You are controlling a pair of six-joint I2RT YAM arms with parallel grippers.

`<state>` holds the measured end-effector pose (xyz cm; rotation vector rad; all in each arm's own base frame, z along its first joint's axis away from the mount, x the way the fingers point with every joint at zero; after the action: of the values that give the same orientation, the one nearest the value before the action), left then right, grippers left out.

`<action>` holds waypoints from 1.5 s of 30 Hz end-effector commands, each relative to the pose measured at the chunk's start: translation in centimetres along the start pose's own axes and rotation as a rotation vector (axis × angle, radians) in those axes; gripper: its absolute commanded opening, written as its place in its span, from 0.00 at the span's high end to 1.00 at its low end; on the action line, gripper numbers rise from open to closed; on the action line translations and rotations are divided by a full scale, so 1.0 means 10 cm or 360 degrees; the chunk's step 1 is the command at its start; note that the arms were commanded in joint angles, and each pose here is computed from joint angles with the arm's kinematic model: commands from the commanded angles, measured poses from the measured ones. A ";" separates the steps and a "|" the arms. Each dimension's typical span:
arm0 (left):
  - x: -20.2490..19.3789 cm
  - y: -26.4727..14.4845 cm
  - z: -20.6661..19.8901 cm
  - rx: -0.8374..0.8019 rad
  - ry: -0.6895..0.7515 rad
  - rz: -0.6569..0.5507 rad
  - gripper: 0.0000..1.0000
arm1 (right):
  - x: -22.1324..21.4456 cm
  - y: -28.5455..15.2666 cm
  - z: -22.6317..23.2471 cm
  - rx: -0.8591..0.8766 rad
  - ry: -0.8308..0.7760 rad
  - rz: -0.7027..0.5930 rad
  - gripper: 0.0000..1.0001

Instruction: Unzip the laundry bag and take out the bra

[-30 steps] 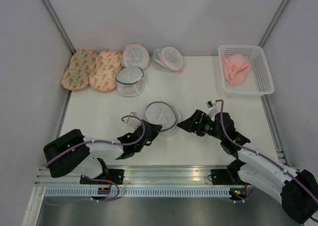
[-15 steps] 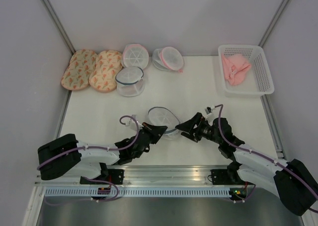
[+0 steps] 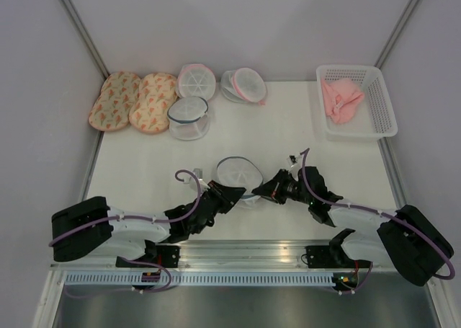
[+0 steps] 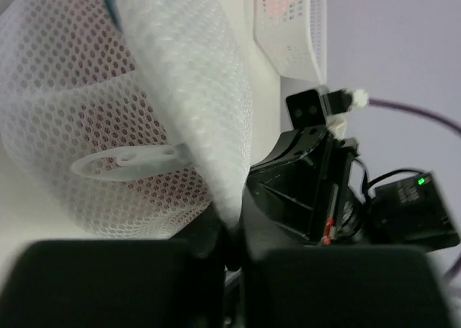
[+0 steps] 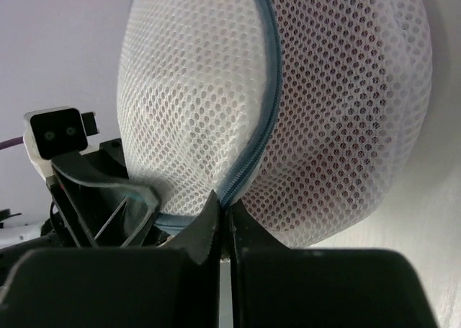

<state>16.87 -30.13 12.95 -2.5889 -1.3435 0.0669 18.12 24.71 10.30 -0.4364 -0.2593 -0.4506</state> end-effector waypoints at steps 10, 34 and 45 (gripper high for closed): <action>0.31 -0.60 -0.19 -0.0170 0.0503 0.0085 0.00 | 0.31 -0.11 -0.15 -0.0493 -0.0683 0.0158 1.00; 0.47 -0.34 0.08 -0.0238 0.0917 -0.0036 0.00 | 0.40 -0.27 -0.35 -0.0549 -0.0711 0.0325 1.00; 0.31 -0.02 -0.12 -0.0499 0.0710 0.0307 0.01 | 0.39 -0.30 -0.28 -0.0445 -0.0709 0.0329 0.99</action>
<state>19.01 -25.01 9.16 -2.4824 -1.0441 -0.5915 20.33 19.26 9.05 -0.8740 -0.5390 -0.1836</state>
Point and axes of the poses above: each gripper's point midway between its finger pads, its own y axis out along the fingers, its own z axis along the line the jaws close on, x = y × z, the point moved 2 cm from there along -y, back along the fingers, and after that the axes turned 13 degrees about -y, right-handed, at the moved point
